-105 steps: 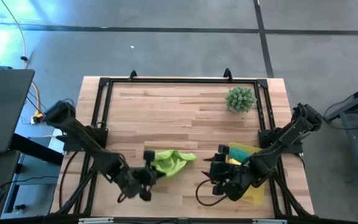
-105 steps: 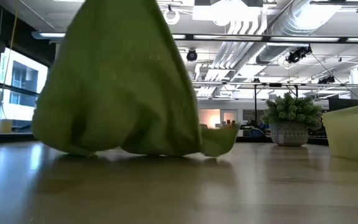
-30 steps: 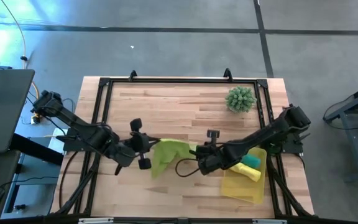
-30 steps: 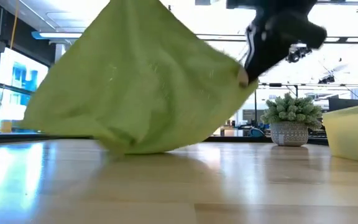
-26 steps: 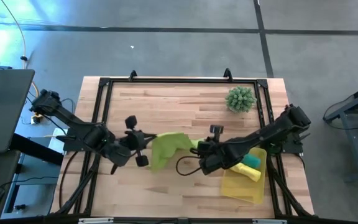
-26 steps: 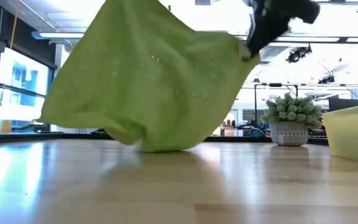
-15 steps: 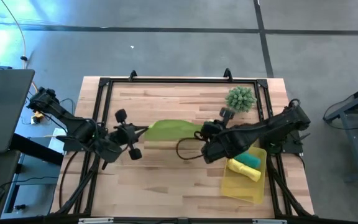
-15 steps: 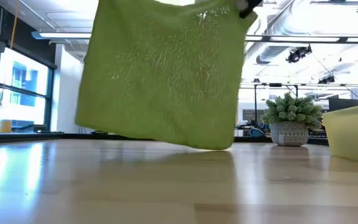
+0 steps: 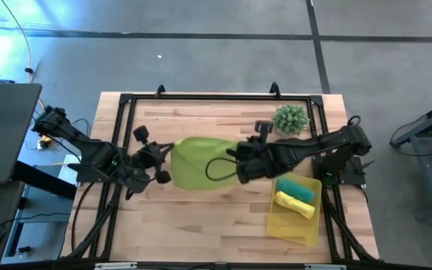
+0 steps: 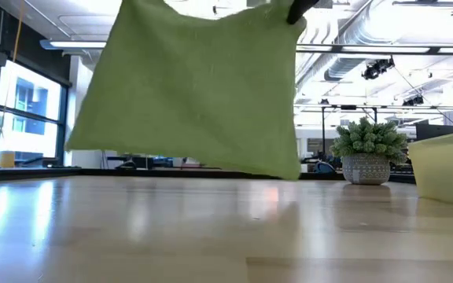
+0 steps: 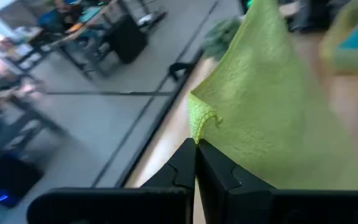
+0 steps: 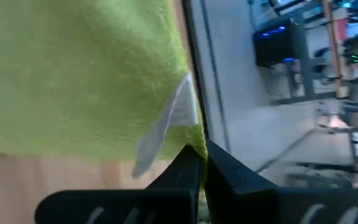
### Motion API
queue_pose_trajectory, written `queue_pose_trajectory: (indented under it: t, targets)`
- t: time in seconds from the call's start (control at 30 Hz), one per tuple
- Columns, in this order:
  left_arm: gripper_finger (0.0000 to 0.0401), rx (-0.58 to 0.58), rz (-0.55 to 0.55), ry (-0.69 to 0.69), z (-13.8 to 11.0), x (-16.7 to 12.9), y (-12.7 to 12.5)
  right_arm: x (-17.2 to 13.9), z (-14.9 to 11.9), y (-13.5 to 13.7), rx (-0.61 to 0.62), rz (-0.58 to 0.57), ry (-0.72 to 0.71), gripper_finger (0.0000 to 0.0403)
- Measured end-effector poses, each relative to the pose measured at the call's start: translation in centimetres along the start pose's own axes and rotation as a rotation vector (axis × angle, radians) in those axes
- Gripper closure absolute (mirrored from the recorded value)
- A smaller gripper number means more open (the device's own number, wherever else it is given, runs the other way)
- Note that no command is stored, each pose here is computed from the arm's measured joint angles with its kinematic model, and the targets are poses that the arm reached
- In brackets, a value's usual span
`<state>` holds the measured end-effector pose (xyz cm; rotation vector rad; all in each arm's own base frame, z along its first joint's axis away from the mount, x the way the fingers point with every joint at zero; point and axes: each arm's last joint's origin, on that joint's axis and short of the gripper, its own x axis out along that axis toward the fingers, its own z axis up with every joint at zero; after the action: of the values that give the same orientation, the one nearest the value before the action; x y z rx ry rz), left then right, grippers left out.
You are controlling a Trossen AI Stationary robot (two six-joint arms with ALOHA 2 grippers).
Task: Roll microfiber towels into tight, uniform cylinder then place into a basket
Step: Fold the green microfiber cloth
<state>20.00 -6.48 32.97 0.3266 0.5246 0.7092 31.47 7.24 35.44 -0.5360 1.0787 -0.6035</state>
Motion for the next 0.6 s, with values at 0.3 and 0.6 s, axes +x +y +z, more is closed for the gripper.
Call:
queue_pose_trajectory:
  t: [0.3, 0.6]
  targets:
    - [0.0401, 0.015, 0.258, 0.042, -0.1, 2.3, 2.2, 3.8, 0.7, -3.8, -0.032, -0.169, 0.058, 0.0403]
    - [0.0401, -0.011, 0.131, 0.145, -1.6, 3.7, 1.8, 4.7, 0.7, -4.0, 0.101, -0.106, 0.082, 0.0403]
